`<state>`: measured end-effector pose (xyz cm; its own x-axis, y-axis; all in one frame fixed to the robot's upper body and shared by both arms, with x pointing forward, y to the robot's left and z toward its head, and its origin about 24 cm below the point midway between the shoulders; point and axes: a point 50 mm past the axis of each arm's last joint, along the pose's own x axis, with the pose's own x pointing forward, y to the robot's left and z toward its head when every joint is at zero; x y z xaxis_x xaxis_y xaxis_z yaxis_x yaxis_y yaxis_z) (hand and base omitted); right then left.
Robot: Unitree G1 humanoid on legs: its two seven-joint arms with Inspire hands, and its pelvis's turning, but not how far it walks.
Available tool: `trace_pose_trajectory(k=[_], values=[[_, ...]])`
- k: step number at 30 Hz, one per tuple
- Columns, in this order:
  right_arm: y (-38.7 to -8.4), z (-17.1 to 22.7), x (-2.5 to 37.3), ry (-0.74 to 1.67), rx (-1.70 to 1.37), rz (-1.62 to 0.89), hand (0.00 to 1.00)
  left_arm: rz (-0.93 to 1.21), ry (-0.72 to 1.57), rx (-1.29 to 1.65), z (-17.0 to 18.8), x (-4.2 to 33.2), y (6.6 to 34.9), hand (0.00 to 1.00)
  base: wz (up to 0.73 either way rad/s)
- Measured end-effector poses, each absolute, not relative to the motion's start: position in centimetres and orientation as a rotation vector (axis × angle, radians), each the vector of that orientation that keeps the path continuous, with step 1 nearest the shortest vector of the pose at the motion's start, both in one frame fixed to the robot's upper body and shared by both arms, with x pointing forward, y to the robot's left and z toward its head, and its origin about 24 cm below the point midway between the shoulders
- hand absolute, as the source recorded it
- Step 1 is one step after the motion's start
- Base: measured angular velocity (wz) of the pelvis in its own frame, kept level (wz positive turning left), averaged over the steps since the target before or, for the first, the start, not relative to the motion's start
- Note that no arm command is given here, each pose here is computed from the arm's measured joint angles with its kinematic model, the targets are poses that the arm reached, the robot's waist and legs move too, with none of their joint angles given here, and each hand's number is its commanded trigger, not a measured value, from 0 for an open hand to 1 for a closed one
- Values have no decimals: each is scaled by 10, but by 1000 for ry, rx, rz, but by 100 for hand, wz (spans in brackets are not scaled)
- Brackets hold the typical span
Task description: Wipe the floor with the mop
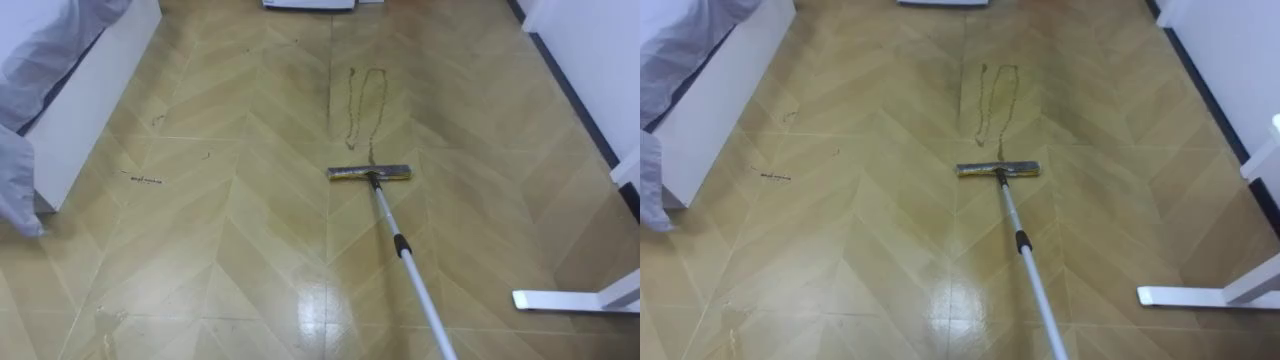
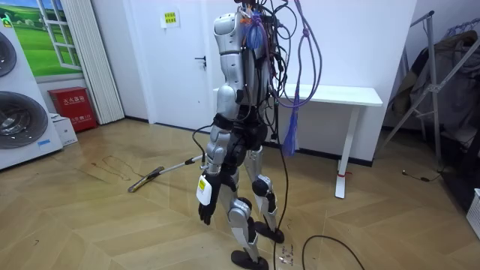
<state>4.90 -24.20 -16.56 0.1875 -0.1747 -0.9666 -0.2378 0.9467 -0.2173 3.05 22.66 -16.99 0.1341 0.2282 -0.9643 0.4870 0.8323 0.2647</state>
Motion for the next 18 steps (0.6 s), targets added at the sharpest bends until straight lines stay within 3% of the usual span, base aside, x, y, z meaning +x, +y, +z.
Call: trace_pose_trajectory(k=[18], values=[[-243, -166, 45, 1399, -361, 37, 100, -209, 1486, 599, -170, 19, 227, 0, 0]])
